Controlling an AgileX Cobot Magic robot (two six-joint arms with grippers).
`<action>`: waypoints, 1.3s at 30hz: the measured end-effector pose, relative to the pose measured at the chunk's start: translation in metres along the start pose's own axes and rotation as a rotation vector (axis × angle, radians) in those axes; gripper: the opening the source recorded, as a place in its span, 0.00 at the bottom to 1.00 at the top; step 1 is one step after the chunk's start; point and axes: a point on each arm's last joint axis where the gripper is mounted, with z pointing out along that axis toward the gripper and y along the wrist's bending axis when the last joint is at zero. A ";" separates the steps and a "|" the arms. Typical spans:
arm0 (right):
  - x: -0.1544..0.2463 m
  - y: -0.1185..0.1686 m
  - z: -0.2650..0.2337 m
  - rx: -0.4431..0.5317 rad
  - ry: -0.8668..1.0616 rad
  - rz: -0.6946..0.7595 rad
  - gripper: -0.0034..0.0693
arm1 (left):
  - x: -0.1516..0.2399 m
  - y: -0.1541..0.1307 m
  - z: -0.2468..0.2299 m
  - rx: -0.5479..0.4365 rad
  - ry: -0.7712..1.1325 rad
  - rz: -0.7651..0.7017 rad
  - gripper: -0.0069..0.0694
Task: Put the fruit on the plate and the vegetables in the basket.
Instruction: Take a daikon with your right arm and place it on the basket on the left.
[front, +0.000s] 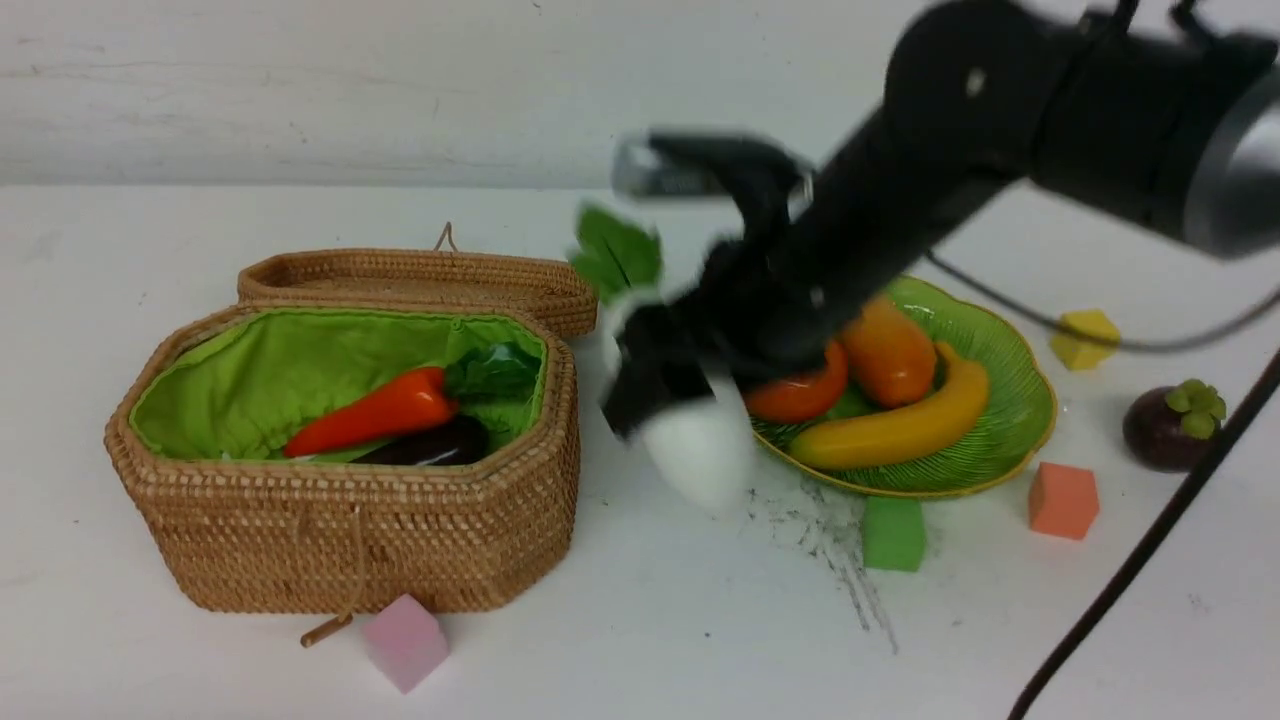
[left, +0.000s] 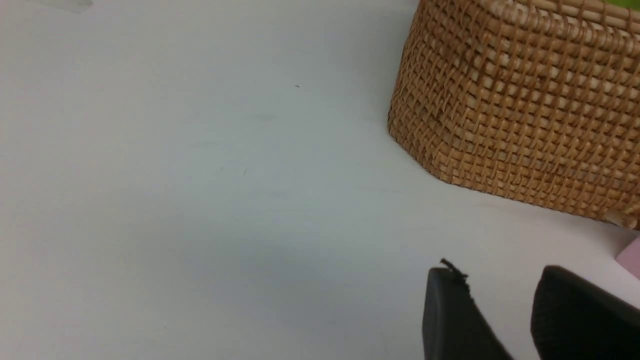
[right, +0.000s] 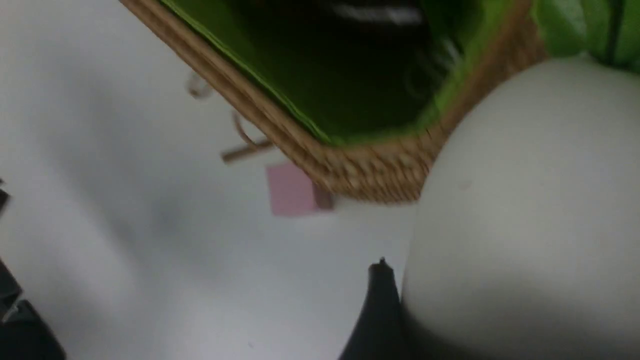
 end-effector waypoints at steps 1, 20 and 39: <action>-0.006 0.002 -0.002 -0.014 -0.023 -0.017 0.81 | 0.000 0.000 0.000 0.000 0.000 0.000 0.40; -0.052 0.015 0.124 -0.084 -0.207 -0.356 0.81 | 0.000 0.000 0.000 0.000 0.000 0.000 0.40; -0.062 -0.037 -0.023 0.068 -0.163 -0.225 0.93 | 0.000 0.000 0.000 0.000 0.000 0.000 0.40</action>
